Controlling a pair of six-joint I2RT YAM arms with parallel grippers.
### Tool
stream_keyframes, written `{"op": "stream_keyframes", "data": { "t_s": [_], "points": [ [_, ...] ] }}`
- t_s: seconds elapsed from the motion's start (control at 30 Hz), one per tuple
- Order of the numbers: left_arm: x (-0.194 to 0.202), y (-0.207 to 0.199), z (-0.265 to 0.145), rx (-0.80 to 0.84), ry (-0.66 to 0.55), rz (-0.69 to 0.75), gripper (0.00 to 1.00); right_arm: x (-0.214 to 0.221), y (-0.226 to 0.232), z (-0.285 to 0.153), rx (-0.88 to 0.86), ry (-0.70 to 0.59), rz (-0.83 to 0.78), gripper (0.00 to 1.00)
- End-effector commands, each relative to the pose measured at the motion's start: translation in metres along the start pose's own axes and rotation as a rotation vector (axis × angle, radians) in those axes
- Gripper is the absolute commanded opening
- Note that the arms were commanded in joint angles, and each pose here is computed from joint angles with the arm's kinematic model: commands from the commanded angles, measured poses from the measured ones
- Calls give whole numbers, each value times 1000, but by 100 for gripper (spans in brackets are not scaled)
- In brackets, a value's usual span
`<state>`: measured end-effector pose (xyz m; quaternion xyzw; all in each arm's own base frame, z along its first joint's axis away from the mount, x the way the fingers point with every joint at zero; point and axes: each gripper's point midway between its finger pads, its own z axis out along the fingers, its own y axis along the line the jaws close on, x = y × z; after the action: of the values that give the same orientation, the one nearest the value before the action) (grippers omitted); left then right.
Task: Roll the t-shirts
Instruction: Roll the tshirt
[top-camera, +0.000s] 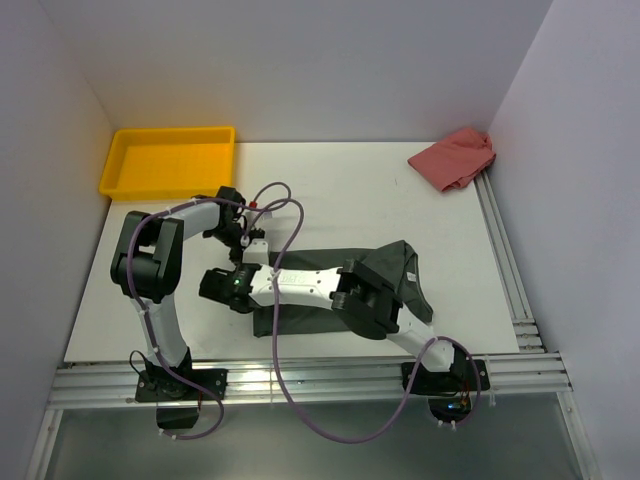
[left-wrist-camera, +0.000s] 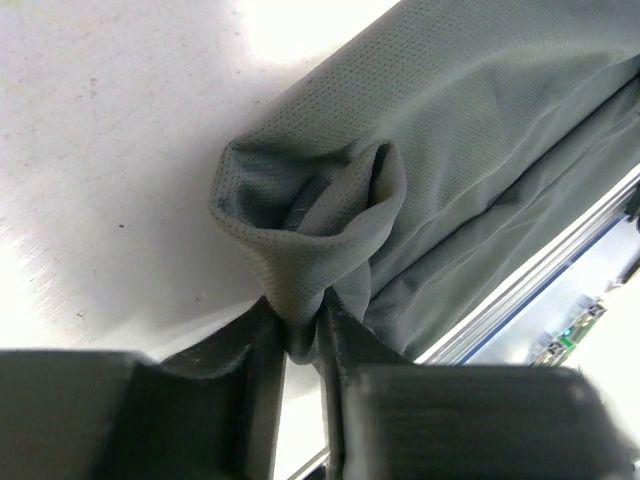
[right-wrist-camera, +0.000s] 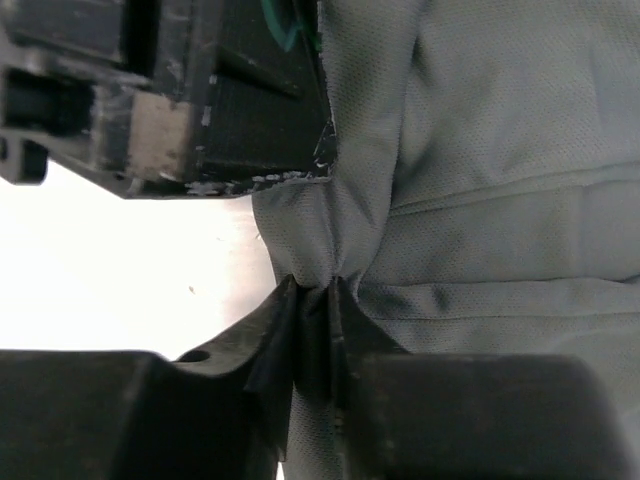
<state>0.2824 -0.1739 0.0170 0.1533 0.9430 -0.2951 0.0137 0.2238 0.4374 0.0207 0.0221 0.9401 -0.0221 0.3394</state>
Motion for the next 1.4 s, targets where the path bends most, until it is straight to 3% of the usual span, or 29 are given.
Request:
{"op": "stream_keyframes", "data": {
  "t_s": [0.0, 0.1, 0.3, 0.6, 1.0, 1.13, 1.17, 1.23, 1.27, 1.3, 1.37],
  "points": [
    [-18, 1, -10, -51, -59, 77, 32, 3, 6, -2, -73, 22, 29, 17],
    [-29, -8, -21, -24, -91, 108, 46, 3, 1, -6, -146, 48, 51, 12],
    [-52, -23, -60, 58, -183, 138, 58, -17, 22, -30, -499, 61, 257, 10],
    [-29, -22, -70, 156, -193, 125, 58, -39, 20, -47, -875, 132, 592, 9],
    [-7, 2, -28, 173, -118, 43, 57, -34, 32, -42, -1024, 231, 834, 7],
    [-9, 12, -19, 130, -103, 17, 48, -25, 33, -34, -968, 251, 823, 12],
    [-9, 13, -17, 120, -102, 18, 39, -16, 28, -25, -898, 263, 799, 14],
    [-10, 17, -15, 91, -97, 6, 31, -19, 32, -25, -849, 241, 750, 25],
    [-10, 19, -13, 67, -91, 6, 22, -18, 30, -22, -807, 231, 725, 29],
    [-11, 20, -14, 52, -92, 4, 18, -10, 19, -12, -703, 219, 686, 34],
    [-11, 23, -13, 17, -89, 11, 13, -14, 23, -19, -663, 188, 625, 41]
  ]
}}
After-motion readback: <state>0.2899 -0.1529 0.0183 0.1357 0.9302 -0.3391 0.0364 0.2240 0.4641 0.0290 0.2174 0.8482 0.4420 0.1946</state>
